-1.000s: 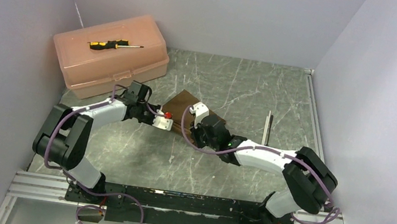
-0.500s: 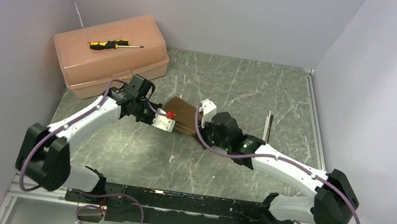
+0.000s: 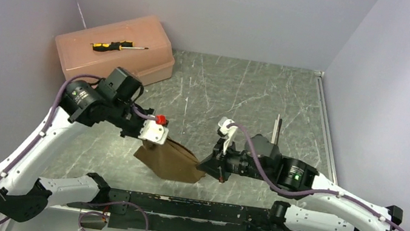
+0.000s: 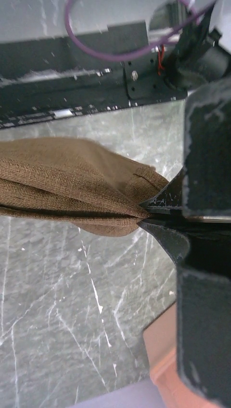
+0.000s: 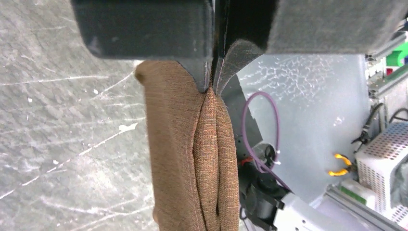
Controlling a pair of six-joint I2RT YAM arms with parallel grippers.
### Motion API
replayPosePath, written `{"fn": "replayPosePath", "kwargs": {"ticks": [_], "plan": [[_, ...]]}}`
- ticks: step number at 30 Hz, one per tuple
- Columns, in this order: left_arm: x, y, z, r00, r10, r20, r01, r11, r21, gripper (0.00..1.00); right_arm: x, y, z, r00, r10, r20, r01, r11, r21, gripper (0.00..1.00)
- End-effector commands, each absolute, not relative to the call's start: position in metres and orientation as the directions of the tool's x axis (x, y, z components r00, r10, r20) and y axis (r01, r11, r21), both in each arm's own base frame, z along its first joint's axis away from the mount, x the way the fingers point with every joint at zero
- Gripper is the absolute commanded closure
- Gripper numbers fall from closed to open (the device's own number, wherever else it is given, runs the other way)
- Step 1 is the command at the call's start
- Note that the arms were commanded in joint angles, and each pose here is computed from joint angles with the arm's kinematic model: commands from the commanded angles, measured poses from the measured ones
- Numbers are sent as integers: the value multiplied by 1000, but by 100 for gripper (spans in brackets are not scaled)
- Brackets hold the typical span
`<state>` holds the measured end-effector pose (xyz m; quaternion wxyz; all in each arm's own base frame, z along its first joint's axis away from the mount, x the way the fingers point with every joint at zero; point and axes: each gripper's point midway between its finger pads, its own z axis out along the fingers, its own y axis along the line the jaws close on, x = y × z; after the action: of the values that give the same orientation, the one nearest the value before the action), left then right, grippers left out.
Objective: Fold the napkin into a case and place the utensils inside
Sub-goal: Turn over the upper triangle folded napkin at the center of the board.
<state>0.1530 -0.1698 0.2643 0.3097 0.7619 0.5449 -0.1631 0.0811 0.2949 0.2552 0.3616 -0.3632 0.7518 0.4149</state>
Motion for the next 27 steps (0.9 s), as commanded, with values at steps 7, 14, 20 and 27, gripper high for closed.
{"fn": "replayPosePath", "kwargs": {"ticks": [7,14,20,27], "plan": [[181,-173,188,-17,872,-489,999,31,21,97,169,284,178,-680,-213,-701,-675,555,486,100],[305,-168,108,-260,919,-295,958,283,39,97,257,292,128,-759,-194,-621,-584,624,519,100],[403,-163,74,-373,892,-256,910,405,85,97,321,283,97,-799,-146,-583,-522,651,552,93],[438,-172,33,-396,881,-259,898,430,92,78,368,263,59,-829,-113,-548,-439,738,512,55]]}}
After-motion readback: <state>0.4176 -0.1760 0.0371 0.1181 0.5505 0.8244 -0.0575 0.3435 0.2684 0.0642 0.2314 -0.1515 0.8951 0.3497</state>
